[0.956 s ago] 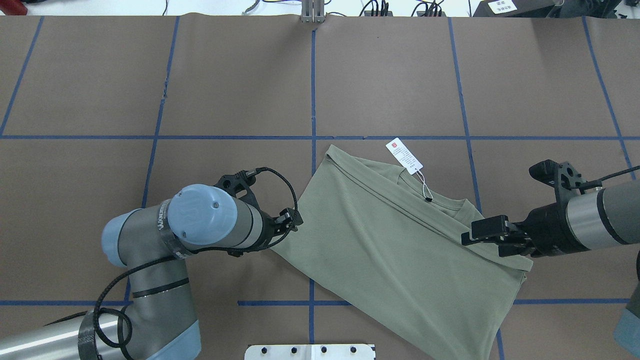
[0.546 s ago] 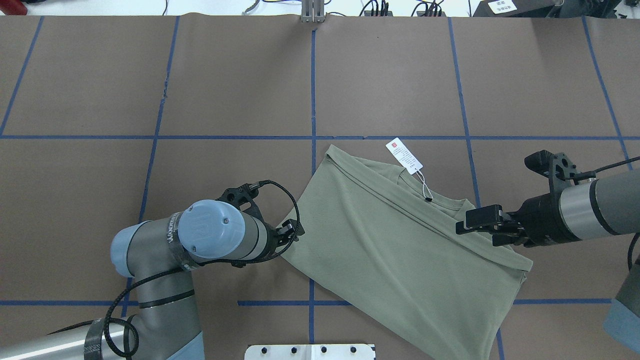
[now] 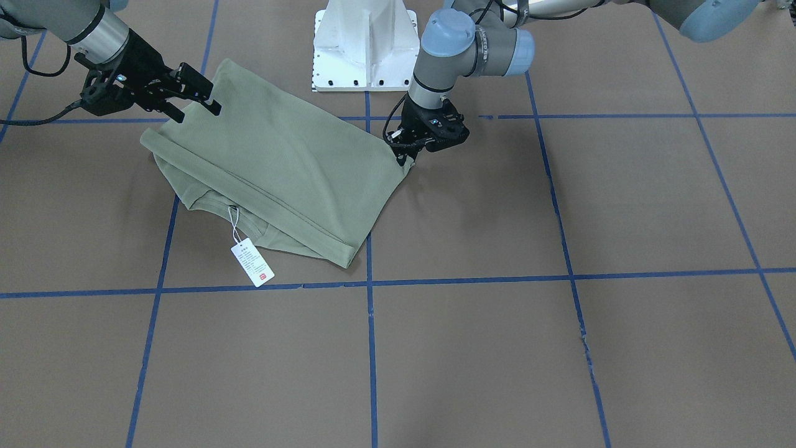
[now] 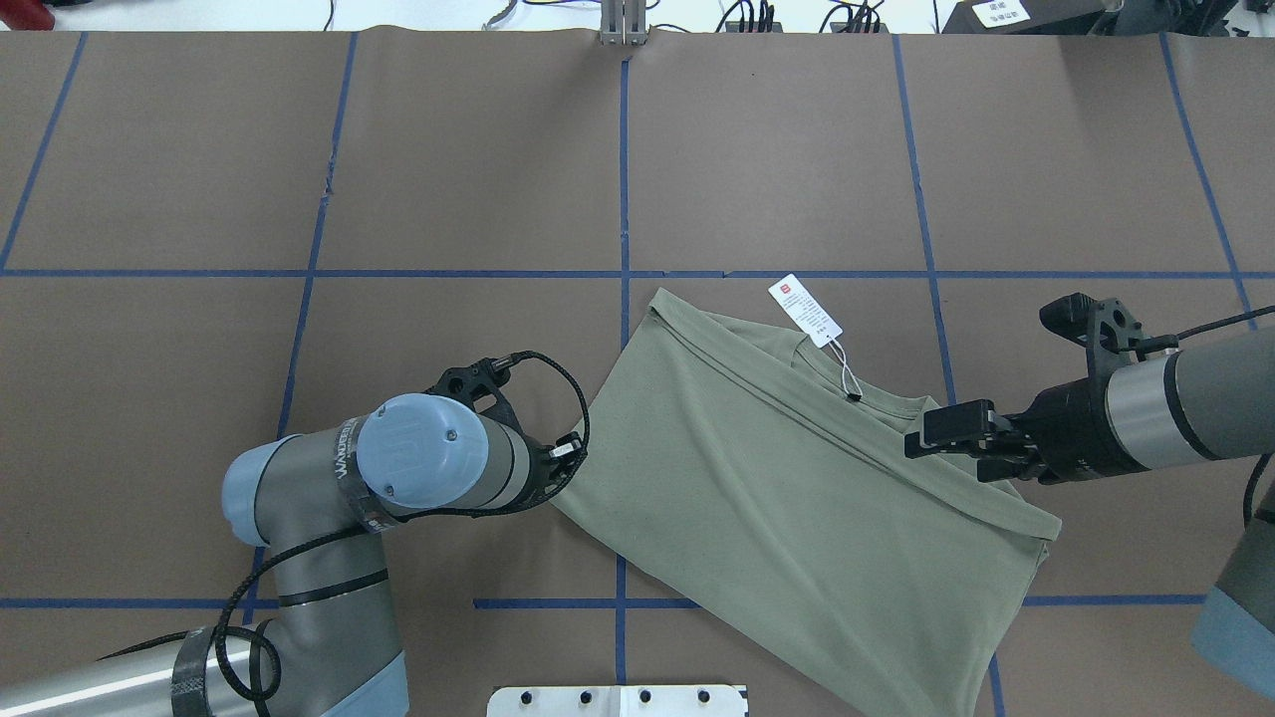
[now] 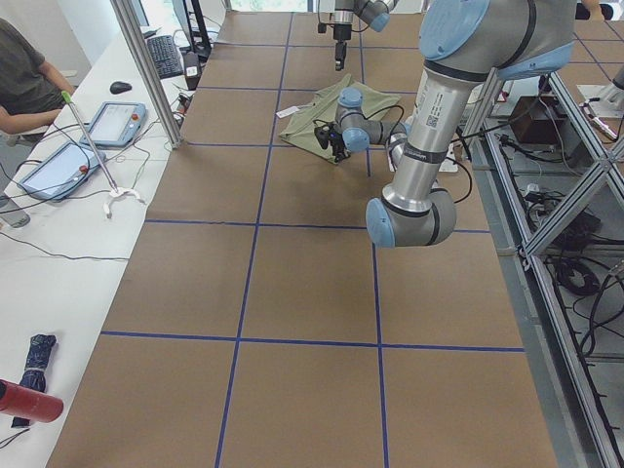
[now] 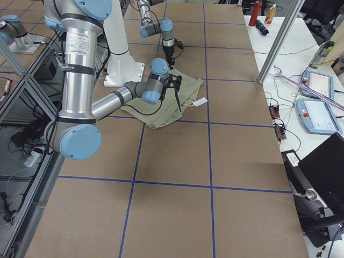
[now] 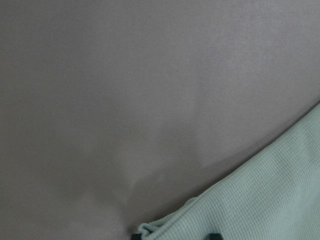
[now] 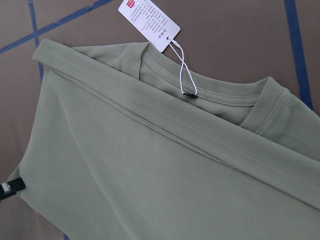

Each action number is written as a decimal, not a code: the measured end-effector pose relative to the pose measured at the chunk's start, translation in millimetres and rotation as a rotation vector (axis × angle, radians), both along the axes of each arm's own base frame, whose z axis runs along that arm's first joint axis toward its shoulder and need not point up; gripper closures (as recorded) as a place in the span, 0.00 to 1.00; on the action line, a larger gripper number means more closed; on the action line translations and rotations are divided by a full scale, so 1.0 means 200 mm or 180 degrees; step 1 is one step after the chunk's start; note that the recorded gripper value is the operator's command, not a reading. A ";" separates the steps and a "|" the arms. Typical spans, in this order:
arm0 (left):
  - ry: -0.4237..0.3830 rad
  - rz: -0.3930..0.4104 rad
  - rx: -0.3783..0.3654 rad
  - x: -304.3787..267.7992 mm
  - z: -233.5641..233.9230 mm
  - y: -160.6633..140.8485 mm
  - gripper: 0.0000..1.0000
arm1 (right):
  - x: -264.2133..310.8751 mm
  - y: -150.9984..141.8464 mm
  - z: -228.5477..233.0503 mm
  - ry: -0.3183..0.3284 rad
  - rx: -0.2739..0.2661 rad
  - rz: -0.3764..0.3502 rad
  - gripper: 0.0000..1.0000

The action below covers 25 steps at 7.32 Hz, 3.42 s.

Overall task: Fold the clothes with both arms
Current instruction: 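Reach the left gripper to the shirt edge nearest it while the right gripper releases, then pull the shirt edge with the left gripper away from the robot, rotating the shirt, then move the right gripper over the shirt's tagged side edge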

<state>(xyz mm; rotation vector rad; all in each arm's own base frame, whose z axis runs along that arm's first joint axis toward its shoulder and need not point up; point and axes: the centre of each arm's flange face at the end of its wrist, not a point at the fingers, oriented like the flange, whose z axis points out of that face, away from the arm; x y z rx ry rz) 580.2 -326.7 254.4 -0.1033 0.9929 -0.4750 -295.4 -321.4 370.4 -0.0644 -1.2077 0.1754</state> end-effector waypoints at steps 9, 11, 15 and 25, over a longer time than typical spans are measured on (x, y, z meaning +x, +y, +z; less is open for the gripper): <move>-0.0327 -0.0426 0.0651 -0.42 0.06 -0.90 1.00 | -0.01 -0.02 0.00 0.0001 0.0006 0.0024 0.00; -0.0409 -0.0521 0.0934 -0.43 0.12 -1.22 1.00 | -0.03 -0.04 -0.03 -0.0028 0.0033 0.0043 0.00; -0.0509 -0.0790 0.1509 -0.24 0.06 -1.71 1.00 | -0.04 -0.04 -0.03 -0.0032 0.0048 0.0057 0.00; -0.0531 -0.0320 0.2117 -0.62 0.23 -1.73 0.00 | -0.48 -0.23 -0.18 0.0583 0.0380 0.0193 0.00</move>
